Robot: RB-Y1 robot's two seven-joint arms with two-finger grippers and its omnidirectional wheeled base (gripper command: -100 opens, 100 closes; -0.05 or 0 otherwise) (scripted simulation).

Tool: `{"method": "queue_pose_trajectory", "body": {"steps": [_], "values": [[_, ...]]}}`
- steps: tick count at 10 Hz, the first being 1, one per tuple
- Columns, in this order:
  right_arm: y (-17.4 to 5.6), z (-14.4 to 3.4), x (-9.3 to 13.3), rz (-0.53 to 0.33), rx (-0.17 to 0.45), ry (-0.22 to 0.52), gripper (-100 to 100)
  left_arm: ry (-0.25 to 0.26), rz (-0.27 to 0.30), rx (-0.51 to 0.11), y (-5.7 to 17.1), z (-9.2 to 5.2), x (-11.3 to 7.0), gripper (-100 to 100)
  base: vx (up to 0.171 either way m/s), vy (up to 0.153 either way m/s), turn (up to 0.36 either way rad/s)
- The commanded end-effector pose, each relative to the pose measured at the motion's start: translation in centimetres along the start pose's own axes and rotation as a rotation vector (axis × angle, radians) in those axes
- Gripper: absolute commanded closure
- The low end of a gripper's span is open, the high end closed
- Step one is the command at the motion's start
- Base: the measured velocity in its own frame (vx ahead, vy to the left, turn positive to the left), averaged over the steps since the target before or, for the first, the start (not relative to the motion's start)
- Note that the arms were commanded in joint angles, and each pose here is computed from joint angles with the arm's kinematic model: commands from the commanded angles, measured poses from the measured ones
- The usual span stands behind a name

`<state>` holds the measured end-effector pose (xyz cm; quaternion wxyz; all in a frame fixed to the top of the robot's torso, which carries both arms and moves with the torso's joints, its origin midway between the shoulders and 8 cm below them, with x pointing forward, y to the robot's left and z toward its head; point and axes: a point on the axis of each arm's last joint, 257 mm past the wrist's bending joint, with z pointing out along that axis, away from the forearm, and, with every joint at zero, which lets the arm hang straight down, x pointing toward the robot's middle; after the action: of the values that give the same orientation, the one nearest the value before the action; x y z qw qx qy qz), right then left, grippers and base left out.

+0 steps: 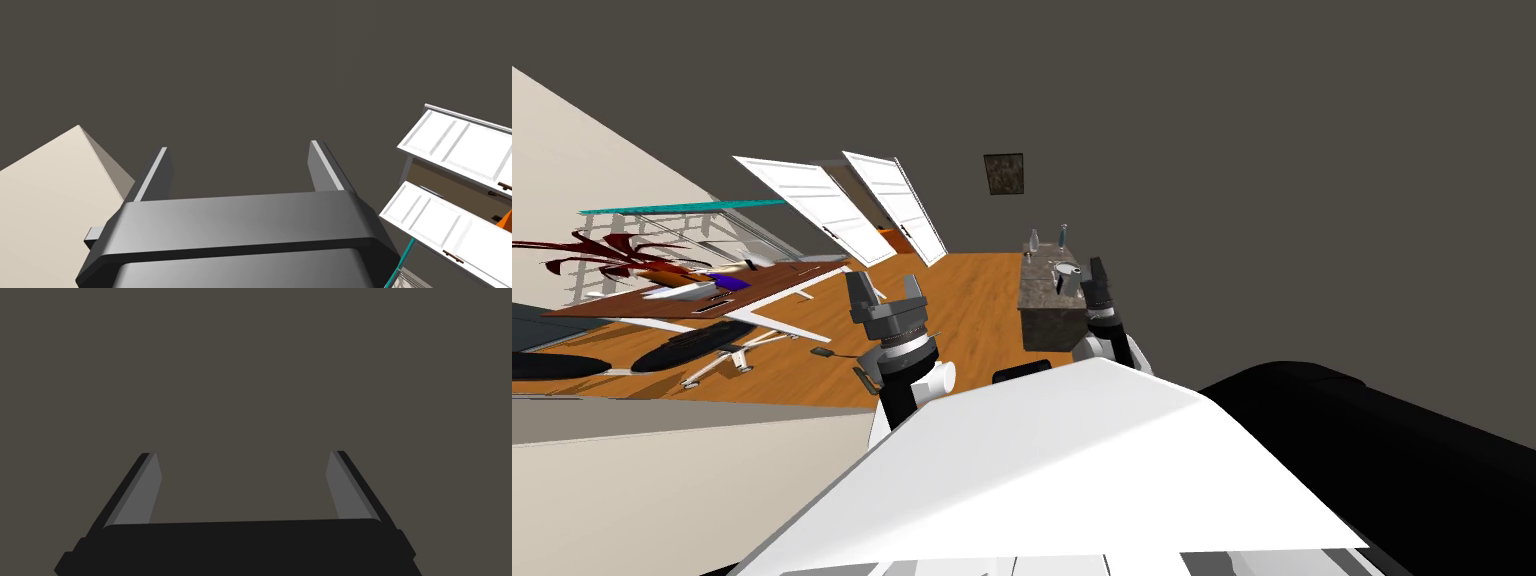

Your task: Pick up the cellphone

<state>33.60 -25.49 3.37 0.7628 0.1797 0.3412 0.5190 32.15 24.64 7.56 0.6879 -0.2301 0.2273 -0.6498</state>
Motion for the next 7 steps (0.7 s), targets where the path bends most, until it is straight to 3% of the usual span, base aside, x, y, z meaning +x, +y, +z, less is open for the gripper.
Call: {"method": "queue_pose_trajectory", "body": {"steps": [1, 7], "values": [[-0.2, -0.2, 0.7, -0.017, -0.011, 0.033, -100, 0.0, 0.0, 0.0, 0.0, 0.0, 0.0, 0, -0.007, 0.037, 0.038], [-0.6, -1.7, 5.1, -0.132, -0.094, 0.248, -100, 0.0, 0.0, 0.0, 0.0, 0.0, 0.0, 0, -0.012, 0.046, 0.092]]}}
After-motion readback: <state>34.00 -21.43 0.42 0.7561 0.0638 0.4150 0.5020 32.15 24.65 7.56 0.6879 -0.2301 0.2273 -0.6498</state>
